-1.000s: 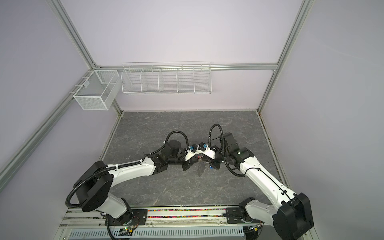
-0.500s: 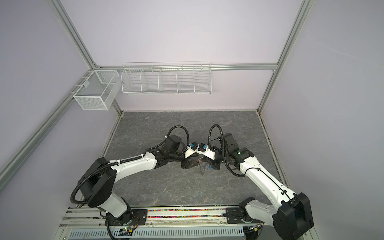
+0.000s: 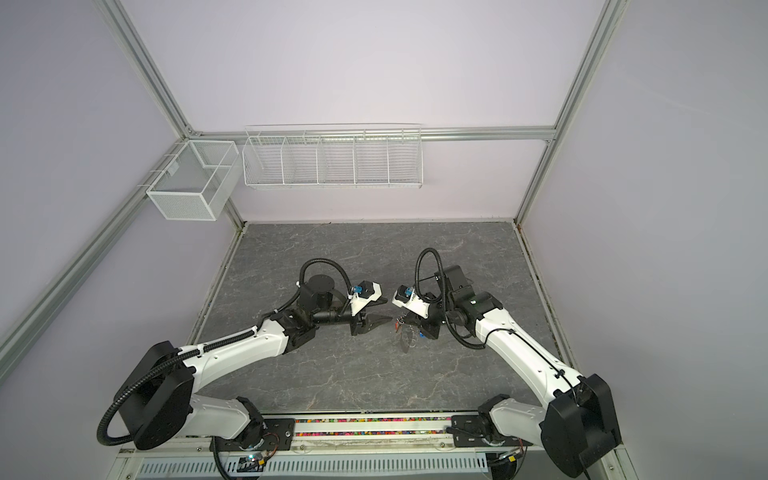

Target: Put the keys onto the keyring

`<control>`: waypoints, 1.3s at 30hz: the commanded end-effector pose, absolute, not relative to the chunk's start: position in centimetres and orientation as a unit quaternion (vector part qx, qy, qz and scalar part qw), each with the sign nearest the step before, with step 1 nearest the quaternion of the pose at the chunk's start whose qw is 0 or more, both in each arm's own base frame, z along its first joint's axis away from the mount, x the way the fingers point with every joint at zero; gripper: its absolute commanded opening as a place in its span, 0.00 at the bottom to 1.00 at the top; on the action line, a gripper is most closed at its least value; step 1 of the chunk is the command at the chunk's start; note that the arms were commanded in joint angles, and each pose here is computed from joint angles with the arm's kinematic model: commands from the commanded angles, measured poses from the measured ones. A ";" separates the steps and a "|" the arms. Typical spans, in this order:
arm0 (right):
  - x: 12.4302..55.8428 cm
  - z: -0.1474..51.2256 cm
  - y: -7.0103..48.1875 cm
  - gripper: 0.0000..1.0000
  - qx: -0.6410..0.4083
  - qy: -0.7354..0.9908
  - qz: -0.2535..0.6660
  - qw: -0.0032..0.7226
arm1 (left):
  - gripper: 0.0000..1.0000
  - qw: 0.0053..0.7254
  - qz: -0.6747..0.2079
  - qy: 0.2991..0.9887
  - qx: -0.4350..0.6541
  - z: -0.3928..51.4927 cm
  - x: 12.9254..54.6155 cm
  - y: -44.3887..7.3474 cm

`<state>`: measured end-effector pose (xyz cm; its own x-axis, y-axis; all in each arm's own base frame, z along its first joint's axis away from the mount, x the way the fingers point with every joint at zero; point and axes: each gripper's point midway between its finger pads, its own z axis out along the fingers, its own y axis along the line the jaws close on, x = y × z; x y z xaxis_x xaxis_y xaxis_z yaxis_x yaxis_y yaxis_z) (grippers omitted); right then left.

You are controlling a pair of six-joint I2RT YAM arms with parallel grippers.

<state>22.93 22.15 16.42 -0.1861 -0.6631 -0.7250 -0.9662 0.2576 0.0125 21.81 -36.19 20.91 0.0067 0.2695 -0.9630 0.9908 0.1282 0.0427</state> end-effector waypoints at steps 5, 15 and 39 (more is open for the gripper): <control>23.3 17.6 22.5 0.07 -0.545 0.733 0.261 0.312 | 0.51 0.467 -0.356 0.578 0.566 21.4 20.4 -38.6; 22.9 18.6 22.9 0.07 -0.545 0.722 0.278 0.324 | 0.47 0.454 -0.324 0.615 0.557 19.5 21.4 -38.2; 22.8 18.5 22.7 0.07 -0.537 0.729 0.279 0.320 | 0.55 0.450 -0.274 0.652 0.545 17.7 22.9 -37.1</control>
